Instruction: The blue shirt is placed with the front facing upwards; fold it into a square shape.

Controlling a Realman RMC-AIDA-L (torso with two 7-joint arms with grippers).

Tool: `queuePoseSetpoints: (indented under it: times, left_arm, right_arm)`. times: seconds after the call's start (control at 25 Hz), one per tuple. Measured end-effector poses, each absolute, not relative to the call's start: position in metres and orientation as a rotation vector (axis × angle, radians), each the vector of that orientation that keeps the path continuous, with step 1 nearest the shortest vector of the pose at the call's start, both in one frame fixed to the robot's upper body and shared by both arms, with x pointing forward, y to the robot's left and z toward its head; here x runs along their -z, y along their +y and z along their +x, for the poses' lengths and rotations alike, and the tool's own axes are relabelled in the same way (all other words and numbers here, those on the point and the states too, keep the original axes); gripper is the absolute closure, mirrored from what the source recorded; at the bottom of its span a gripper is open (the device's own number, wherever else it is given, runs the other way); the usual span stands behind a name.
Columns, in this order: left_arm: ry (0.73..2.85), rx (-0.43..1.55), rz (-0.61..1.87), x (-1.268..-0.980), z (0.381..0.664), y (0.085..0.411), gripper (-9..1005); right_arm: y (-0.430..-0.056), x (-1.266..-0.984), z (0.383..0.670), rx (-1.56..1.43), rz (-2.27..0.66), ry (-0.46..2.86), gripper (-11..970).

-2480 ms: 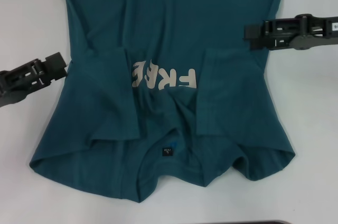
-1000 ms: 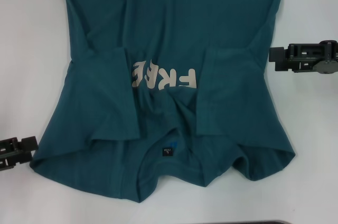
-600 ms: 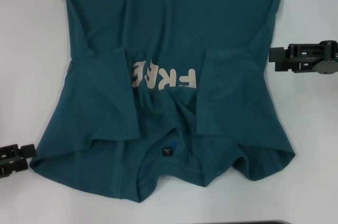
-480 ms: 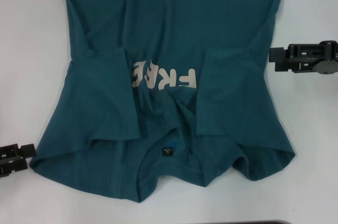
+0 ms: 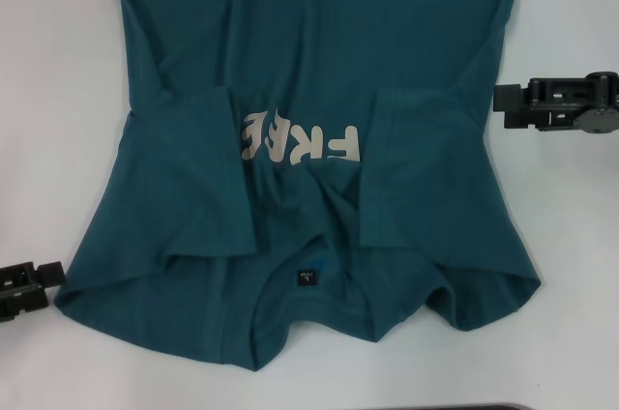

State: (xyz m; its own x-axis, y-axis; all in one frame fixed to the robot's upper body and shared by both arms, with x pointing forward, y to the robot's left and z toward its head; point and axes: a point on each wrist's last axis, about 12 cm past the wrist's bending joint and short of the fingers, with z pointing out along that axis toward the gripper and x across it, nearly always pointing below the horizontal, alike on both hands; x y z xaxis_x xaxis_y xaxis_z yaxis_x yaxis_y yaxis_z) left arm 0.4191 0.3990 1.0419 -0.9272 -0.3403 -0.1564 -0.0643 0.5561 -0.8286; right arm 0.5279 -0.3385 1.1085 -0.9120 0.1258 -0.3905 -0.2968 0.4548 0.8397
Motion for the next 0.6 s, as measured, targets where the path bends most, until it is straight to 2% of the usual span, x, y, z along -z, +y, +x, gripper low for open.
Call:
queuePoseSetpoints:
  times: [0.6]
  left_arm:
    - [2.507,1.330,-0.311,-1.038,0.424,0.387,335]
  right_arm:
    - [-0.340,-1.110,0.528,-1.458,-0.133,2.295,78]
